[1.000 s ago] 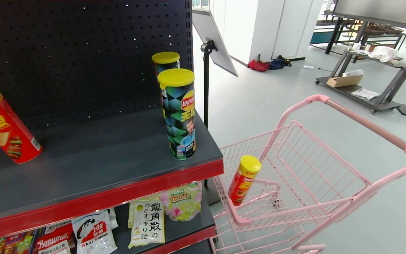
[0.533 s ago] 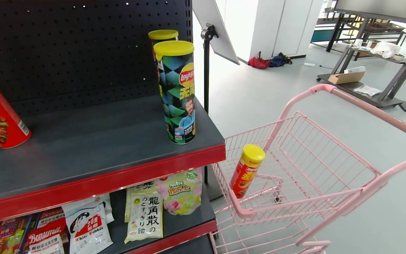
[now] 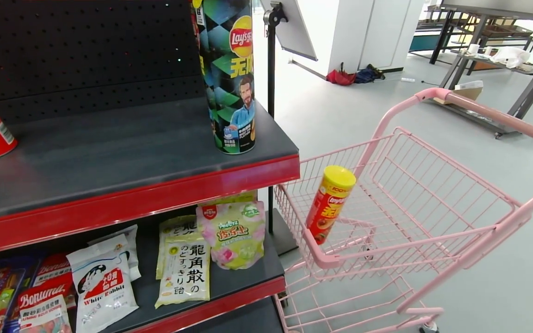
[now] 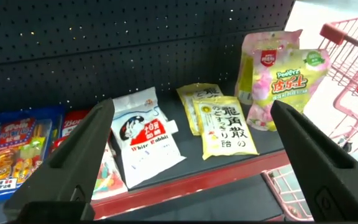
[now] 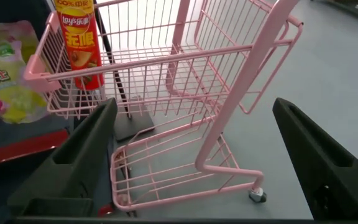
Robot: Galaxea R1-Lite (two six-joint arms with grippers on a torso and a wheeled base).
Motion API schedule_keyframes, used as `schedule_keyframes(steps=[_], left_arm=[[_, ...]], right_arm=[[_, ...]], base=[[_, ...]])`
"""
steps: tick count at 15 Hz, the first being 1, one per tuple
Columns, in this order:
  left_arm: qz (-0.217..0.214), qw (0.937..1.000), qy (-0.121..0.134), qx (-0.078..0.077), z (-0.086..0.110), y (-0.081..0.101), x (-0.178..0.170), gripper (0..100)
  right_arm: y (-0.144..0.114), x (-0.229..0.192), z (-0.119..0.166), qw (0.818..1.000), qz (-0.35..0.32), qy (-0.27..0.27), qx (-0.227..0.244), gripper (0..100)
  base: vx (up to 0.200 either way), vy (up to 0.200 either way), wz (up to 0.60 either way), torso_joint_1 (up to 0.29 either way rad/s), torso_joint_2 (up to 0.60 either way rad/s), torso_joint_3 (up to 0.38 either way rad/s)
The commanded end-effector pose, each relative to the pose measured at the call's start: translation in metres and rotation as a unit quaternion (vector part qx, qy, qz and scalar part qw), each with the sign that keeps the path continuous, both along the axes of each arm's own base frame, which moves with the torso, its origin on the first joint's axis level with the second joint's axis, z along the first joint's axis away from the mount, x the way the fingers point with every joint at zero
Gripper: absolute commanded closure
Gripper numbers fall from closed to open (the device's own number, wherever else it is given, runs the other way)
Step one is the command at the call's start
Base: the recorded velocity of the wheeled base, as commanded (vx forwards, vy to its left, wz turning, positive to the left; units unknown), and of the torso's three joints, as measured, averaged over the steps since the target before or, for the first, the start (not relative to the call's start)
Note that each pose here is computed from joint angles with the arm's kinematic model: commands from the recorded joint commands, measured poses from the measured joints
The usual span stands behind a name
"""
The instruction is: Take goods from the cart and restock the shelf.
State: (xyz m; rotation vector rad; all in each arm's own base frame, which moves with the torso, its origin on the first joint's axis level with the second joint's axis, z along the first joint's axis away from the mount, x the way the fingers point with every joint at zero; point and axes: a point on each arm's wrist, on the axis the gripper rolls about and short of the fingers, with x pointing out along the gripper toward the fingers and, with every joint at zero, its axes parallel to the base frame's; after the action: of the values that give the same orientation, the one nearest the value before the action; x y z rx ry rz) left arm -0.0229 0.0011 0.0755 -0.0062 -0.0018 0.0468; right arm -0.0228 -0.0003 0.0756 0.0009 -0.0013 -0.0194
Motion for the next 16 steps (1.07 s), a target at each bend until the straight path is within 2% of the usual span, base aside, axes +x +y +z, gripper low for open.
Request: schedule_keyframes(steps=[1,4,5,6,7,8,10,11,12,13,14,15,16], left_arm=[[0.000,1.0000,0.000,0.000,0.000,0.000,0.000,0],[0.000,1.0000,0.000,0.000,0.000,0.000,0.000,0],[0.000,1.0000,0.000,0.000,0.000,0.000,0.000,0],[0.000,1.0000,0.000,0.000,0.000,0.000,0.000,0],[0.000,1.0000,0.000,0.000,0.000,0.000,0.000,0],[0.000,1.0000,0.000,-0.001,0.000,0.000,0.000,0],[0.000,1.0000,0.000,0.000,0.000,0.000,0.000,0],[0.000,1.0000,0.000,0.000,0.000,0.000,0.000,0],[0.000,1.0000,0.000,0.000,0.000,0.000,0.000,0],[0.000,1.0000,0.000,0.000,0.000,0.000,0.000,0],[0.000,1.0000,0.000,0.000,0.000,0.000,0.000,0],[0.000,1.0000,0.000,0.000,0.000,0.000,0.000,0],[0.000,1.0000,0.000,0.000,0.000,0.000,0.000,0]], right_arm=[[0.000,0.000,0.000,1.000,0.000,0.000,-0.002,0],[0.000,0.000,0.000,1.000,0.000,0.000,-0.001,0],[0.000,-0.002,0.034,1.000,0.011,-0.027,-0.002,0],[0.000,0.007,0.082,1.000,0.012,-0.022,0.005,0],[0.001,0.033,0.153,0.998,0.017,-0.023,0.057,0],[0.001,0.049,0.171,0.998,0.022,-0.012,0.058,0],[0.007,0.105,0.171,0.995,0.073,0.070,0.015,0],[0.011,0.142,0.162,0.992,0.077,0.100,0.023,0],[0.016,0.165,0.147,0.989,0.095,0.112,0.031,0],[0.025,0.180,0.127,0.981,0.139,0.128,0.029,0],[0.027,0.186,0.122,0.979,0.151,0.132,0.031,0],[0.033,0.211,0.100,0.970,0.185,0.152,0.036,0],[0.035,0.225,0.090,0.967,0.193,0.160,0.040,0]], base=[[0.000,0.000,0.00,-0.046,0.18,0.144],[0.000,0.000,0.00,-0.015,0.06,0.044],[0.000,0.000,0.00,0.000,0.00,0.000],[0.000,0.000,0.00,0.000,0.00,0.000],[0.000,0.000,0.00,0.000,0.00,0.000],[0.000,0.000,0.00,0.000,0.00,0.000],[0.000,0.000,0.00,0.000,0.00,0.000],[0.000,0.000,0.00,0.000,0.00,0.000],[0.000,0.000,0.00,0.000,0.00,0.000],[0.000,0.000,0.00,0.000,0.00,0.000],[0.000,0.000,0.00,0.000,0.00,0.000],[0.000,0.000,0.00,0.000,0.00,0.000],[0.000,0.000,0.00,0.000,0.00,0.000]])
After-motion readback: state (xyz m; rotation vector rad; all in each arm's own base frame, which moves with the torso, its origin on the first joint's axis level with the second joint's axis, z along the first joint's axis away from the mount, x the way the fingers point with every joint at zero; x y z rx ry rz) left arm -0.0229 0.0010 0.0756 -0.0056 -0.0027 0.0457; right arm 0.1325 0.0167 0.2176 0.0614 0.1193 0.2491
